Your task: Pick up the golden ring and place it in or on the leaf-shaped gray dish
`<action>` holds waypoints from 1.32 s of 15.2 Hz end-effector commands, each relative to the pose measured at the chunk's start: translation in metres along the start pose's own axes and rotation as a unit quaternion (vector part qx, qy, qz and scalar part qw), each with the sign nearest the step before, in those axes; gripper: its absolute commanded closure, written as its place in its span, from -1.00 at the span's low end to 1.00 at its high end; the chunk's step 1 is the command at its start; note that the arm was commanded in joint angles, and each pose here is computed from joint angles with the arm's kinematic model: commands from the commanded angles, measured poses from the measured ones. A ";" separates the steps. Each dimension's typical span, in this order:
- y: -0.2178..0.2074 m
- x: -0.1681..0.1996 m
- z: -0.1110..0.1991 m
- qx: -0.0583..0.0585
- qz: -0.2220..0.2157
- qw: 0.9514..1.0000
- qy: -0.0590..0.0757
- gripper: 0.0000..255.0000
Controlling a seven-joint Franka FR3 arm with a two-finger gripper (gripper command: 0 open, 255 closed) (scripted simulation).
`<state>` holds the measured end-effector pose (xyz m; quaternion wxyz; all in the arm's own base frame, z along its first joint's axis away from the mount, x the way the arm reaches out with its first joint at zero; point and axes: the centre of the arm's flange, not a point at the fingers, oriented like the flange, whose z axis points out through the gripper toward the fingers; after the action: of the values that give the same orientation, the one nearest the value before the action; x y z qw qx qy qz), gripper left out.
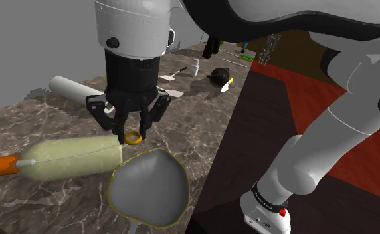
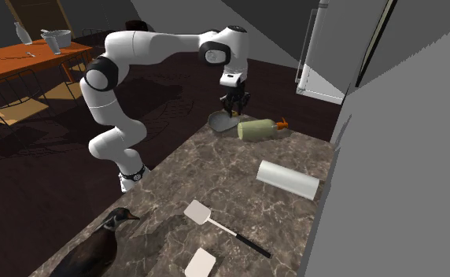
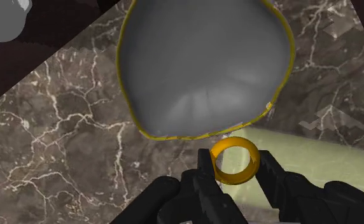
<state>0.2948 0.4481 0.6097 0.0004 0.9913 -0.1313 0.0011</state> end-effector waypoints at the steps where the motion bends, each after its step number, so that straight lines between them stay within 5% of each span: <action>1: 0.005 -0.025 0.000 0.000 0.001 1.000 0.000 1.00; 6: 0.015 -0.085 0.000 0.000 0.001 1.000 0.000 1.00; 20: 0.015 -0.085 0.072 0.000 0.001 1.000 0.000 1.00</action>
<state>0.2090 0.4552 0.5422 0.0003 0.9913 -0.1319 0.0007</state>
